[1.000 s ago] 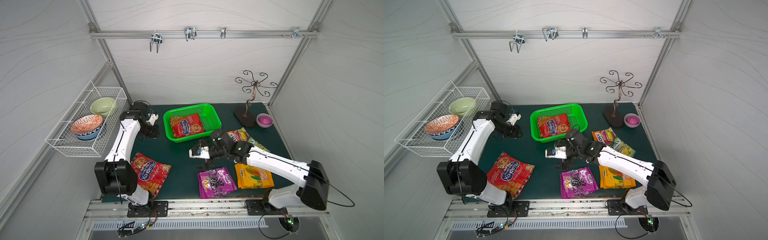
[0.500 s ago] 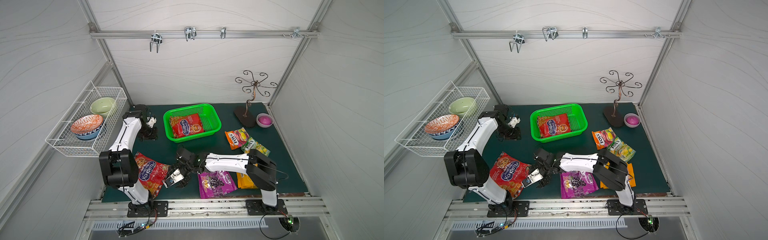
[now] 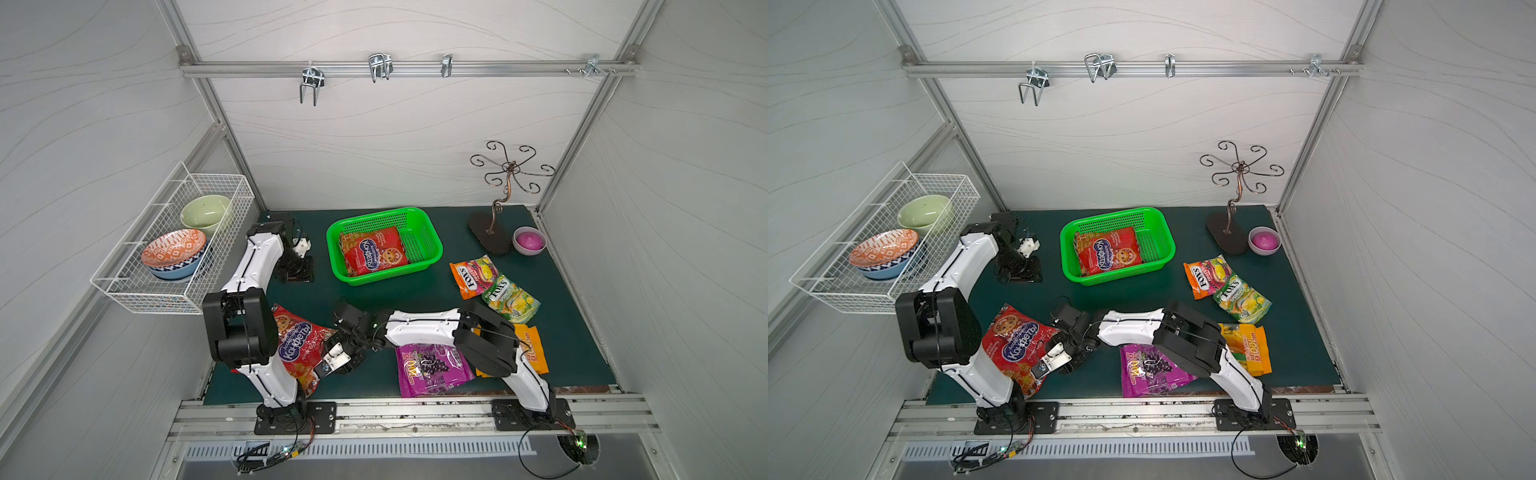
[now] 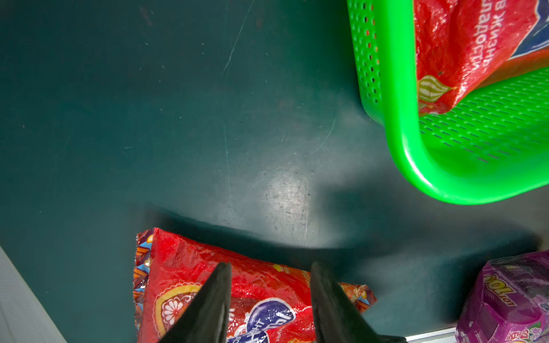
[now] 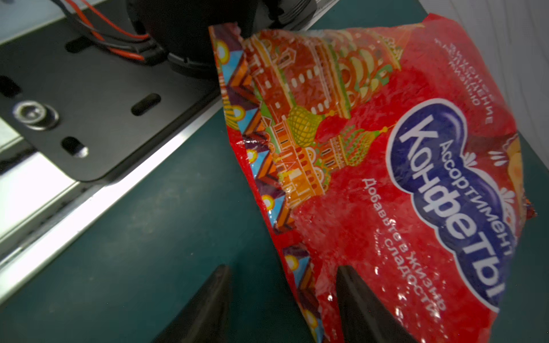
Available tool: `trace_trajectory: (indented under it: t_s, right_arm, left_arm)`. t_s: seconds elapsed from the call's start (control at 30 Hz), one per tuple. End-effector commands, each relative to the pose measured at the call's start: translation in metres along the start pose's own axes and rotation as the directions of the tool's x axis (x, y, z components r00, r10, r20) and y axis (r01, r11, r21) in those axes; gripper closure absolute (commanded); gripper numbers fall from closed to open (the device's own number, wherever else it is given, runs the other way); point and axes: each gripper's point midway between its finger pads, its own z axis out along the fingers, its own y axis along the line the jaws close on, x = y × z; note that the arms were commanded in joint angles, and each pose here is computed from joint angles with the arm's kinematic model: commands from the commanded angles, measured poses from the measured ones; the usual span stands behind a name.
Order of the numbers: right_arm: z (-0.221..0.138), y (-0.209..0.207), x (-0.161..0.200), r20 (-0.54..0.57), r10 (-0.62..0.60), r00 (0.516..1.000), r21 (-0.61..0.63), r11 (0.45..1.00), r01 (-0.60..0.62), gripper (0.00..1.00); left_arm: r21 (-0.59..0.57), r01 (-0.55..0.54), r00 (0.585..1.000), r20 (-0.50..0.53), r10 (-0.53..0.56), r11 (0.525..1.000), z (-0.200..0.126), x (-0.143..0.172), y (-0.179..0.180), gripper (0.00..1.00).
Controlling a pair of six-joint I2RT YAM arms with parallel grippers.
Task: Put the candies in the basket
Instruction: Move the candy to the center of the board.
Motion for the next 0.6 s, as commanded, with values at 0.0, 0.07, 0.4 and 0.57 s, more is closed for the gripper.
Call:
trace_trajectory:
  t_s: [0.0, 0.07, 0.4, 0.57]
  right_arm:
    - [0.007, 0.006, 0.004, -0.014, -0.016, 1.000, -0.024, 1.000, 0.016, 0.45]
    - [0.009, 0.005, 0.008, -0.031, -0.021, 0.999, -0.012, 1.000, 0.020, 0.46]
    - [0.020, 0.002, 0.024, -0.106, -0.063, 0.992, 0.002, 0.998, 0.064, 0.66]
    - [0.022, -0.002, 0.032, -0.152, -0.091, 0.984, 0.027, 0.995, 0.096, 0.85]
  left_arm:
    - [-0.001, 0.010, 1.000, 0.014, -0.010, 1.000, -0.002, -0.007, 0.001, 0.53]
    - [-0.005, 0.015, 1.000, 0.018, -0.015, 1.000, -0.002, -0.007, 0.002, 0.53]
    - [-0.021, 0.024, 0.999, 0.028, -0.024, 0.999, -0.002, -0.008, 0.005, 0.52]
    - [-0.017, 0.024, 1.000, 0.020, -0.023, 1.000, 0.000, -0.007, 0.005, 0.52]
